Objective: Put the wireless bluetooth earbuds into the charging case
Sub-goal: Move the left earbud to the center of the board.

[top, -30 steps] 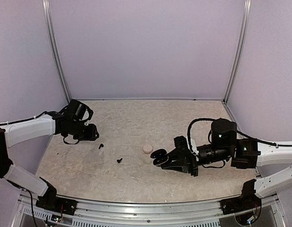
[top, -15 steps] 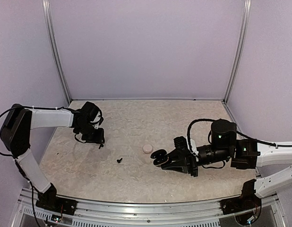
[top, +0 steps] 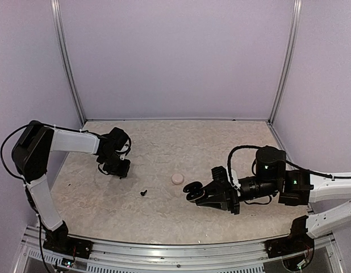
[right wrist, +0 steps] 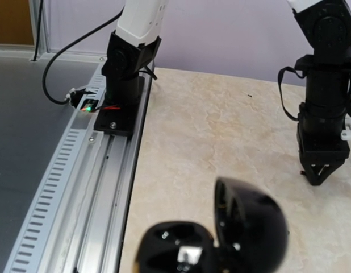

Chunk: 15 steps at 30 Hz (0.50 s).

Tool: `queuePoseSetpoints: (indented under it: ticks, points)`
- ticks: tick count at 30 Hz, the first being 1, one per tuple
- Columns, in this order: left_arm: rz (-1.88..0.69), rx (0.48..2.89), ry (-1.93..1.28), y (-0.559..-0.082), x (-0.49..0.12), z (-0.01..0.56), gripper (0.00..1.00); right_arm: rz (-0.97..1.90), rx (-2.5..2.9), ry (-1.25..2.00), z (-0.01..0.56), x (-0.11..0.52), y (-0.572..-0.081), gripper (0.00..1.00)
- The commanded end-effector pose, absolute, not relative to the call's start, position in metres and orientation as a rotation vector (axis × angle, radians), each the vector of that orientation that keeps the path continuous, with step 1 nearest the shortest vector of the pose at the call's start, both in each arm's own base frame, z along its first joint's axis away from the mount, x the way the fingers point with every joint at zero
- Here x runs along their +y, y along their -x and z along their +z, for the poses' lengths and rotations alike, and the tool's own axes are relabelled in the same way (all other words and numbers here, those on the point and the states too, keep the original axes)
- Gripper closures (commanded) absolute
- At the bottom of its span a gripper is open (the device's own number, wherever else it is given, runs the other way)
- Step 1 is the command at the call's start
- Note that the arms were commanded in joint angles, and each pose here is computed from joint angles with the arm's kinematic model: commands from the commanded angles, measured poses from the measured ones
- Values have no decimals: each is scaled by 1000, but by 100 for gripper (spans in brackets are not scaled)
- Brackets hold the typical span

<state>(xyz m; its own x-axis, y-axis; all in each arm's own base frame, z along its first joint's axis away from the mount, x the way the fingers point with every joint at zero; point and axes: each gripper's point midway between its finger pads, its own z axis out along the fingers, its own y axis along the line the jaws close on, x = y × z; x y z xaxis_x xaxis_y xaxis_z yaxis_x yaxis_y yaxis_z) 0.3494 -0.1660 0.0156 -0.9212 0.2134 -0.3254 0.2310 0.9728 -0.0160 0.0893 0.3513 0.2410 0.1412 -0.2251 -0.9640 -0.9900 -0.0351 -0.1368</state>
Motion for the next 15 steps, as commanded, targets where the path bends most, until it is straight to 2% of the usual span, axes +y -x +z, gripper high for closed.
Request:
queuePoseSetpoints:
  ticks: [1, 7, 15]
  points:
    - [-53, 2836, -399, -333, -178, 4, 78, 1006, 1218, 1412, 253, 347, -90, 100]
    - [-54, 2902, -487, -278, -200, -3, 85, 1012, 1206, 1413, 251, 345, -87, 100]
    - [-194, 2976, -471, -196, -215, 9, 87, 1039, 1196, 1414, 254, 344, -83, 100]
